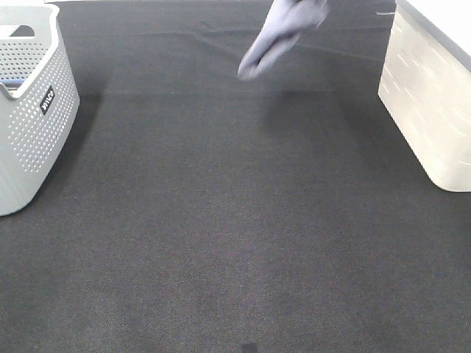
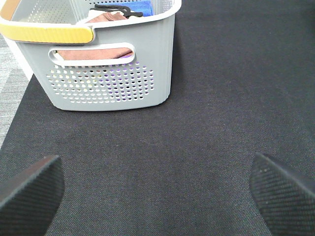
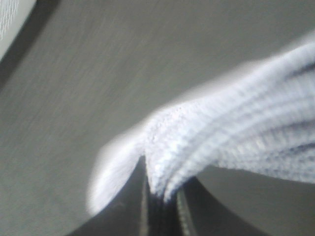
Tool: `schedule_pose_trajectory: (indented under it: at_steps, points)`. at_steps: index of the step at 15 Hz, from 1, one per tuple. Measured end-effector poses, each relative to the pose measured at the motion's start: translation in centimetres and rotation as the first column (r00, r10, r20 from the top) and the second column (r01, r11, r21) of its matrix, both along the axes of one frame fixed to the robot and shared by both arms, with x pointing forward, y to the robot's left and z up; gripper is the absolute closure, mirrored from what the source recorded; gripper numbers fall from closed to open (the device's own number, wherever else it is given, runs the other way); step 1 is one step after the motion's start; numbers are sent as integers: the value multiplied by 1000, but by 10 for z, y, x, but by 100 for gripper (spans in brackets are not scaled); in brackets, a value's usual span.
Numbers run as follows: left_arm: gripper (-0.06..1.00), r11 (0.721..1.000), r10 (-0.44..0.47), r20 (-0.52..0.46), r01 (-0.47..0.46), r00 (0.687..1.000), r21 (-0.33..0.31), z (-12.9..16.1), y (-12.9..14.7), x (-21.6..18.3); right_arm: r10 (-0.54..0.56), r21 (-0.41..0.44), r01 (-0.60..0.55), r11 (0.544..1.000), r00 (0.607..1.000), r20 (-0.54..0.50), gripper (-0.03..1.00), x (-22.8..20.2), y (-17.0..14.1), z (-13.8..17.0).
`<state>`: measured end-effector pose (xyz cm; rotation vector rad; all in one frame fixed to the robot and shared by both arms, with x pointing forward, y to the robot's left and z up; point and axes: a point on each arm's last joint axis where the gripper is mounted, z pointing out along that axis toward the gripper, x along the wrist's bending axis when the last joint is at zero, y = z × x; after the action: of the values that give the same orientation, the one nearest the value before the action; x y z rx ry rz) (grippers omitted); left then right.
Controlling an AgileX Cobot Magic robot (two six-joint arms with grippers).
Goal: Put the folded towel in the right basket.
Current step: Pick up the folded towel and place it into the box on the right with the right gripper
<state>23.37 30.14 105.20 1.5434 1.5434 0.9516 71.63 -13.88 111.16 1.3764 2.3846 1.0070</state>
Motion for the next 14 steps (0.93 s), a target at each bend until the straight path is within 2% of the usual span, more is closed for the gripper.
schedule_pose_trajectory:
  at_steps: [2, 4, 7, 9, 11, 14]
  points:
    - [-3, 1000, 0, 0, 0, 1000, 0, 0, 0, 0, -94, -12, 95, 995, 992, 85, 90, -8, -40, 40]
    - [-3, 1000, 0, 0, 0, 1000, 0, 0, 0, 0, -254, 15, 254, 967, 956, 148, 90, -17, -107, 76]
    - [-3, 1000, 0, 0, 0, 1000, 0, 0, 0, 0, -451, 54, 448, 892, 878, 159, 90, -25, -187, 92]
    - [-3, 1000, 0, 0, 0, 1000, 0, 0, 0, 0, -546, 48, 544, 837, 828, 125, 90, -27, -229, 84]
    - [-3, 1000, 0, 0, 0, 1000, 0, 0, 0, 0, -571, 38, 570, 821, 816, 90, 90, -26, -240, 74]
    - [-3, 1000, 0, 0, 0, 1000, 0, 0, 0, 0, -572, -45, 570, 820, 817, -78, 90, -20, -247, 20]
